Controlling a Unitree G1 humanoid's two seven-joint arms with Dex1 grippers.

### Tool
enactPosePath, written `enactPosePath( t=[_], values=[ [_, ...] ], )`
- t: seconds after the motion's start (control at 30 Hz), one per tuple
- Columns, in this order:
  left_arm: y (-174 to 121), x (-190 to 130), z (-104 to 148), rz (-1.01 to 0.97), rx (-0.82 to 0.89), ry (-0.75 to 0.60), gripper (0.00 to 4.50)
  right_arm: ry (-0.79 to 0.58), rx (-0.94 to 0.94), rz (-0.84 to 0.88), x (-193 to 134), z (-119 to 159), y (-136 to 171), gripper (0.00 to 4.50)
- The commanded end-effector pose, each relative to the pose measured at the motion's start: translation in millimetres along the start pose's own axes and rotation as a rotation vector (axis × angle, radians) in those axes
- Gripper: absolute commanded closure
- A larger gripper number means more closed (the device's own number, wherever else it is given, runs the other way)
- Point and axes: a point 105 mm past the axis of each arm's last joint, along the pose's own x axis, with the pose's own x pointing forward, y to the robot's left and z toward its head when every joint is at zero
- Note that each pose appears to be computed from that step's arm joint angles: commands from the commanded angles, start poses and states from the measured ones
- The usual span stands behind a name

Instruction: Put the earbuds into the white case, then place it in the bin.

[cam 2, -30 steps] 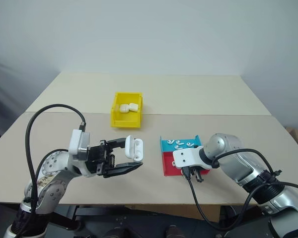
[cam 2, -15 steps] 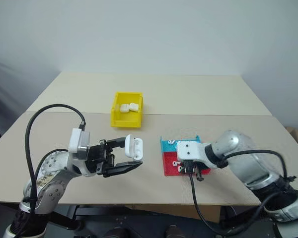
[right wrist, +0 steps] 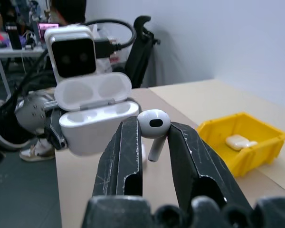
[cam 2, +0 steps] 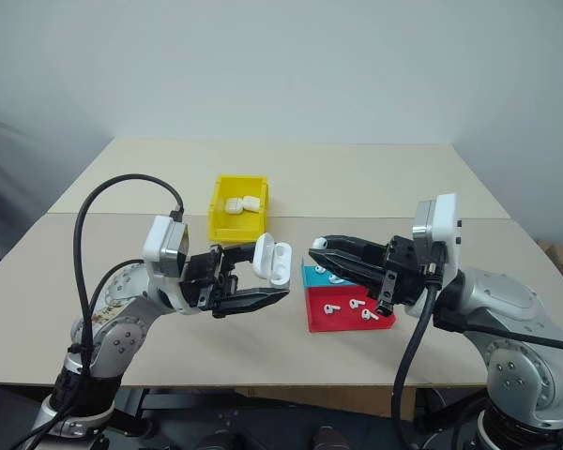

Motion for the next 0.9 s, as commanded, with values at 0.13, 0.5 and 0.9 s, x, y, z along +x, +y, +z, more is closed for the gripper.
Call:
enactPosePath(
  t=[0.13, 0.5, 0.9],
  values=[
    [1, 10, 8, -0.020, -0.001, 0.026, 1.73, -0.152, -0.009, 0.011, 18, 27, 8, 3.88],
    [0, 12, 11, 0.020, 0.004, 0.014, 1.73, -0.125, 0.057, 0.052, 25, 15, 17, 3.88],
    [-1, 11, 15, 0.022, 0.051, -0.020, 1.73, -0.040, 0.011, -0.006, 24, -4, 6, 3.88]
  ],
)
